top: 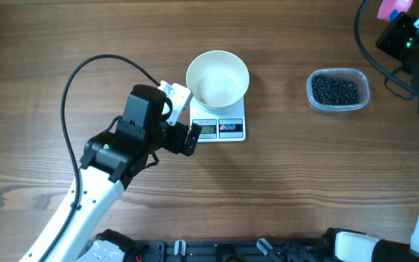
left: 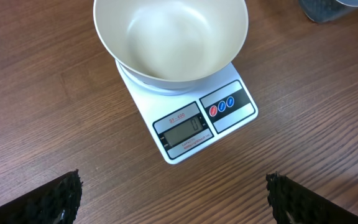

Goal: Scoop item into bowl and weigh 150g on scale
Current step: 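Bring the pink cup with the right gripper over the bean tub, then lower the pink cup with the right gripper into the black beans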

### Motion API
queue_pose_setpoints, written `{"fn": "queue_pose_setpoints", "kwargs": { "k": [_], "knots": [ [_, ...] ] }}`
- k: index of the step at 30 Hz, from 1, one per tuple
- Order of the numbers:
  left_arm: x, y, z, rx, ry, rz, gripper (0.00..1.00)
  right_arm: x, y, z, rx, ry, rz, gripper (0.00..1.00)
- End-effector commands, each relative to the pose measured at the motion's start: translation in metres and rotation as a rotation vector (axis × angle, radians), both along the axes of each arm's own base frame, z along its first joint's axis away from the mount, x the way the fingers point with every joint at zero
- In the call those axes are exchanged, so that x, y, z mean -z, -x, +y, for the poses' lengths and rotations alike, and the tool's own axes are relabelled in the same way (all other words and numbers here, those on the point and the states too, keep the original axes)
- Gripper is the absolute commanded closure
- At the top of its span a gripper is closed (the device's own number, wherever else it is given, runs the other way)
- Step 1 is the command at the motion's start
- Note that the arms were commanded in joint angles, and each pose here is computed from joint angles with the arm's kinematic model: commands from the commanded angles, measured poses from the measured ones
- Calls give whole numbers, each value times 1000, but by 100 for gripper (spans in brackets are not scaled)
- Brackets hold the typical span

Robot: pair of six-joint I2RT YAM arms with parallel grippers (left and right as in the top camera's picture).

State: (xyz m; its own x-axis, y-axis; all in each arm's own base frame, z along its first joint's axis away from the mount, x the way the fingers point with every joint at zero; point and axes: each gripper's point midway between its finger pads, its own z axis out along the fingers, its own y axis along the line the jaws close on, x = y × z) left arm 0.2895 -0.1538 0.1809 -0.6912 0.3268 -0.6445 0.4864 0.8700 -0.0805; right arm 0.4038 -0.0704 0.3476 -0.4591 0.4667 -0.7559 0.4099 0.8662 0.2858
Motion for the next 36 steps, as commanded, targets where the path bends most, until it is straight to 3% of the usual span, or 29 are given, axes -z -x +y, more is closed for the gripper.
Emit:
{"fn": "queue_pose_setpoints", "kwargs": {
  "k": [1,10,14,23,28,36],
  "knots": [
    [-6,-4,0,10,-3,-21,0,0,-3,-3,90,-89,-25,96],
    [-6,-4,0,10,-4,-21,0,0,-3,-3,113,-118,-36,96],
    [-6,-4,0,10,-3,-21,0,0,-3,-2,49,-41,-14,96],
    [-6,-4,0,10,-4,-21,0,29,20,1,-250,282,218,96],
    [-6,-4,0,10,-4,-21,0,59,40,5,-360,320,383,96],
    [-6,-4,0,10,-3,-21,0,68,39,10,-380,288,403,96]
  ]
}}
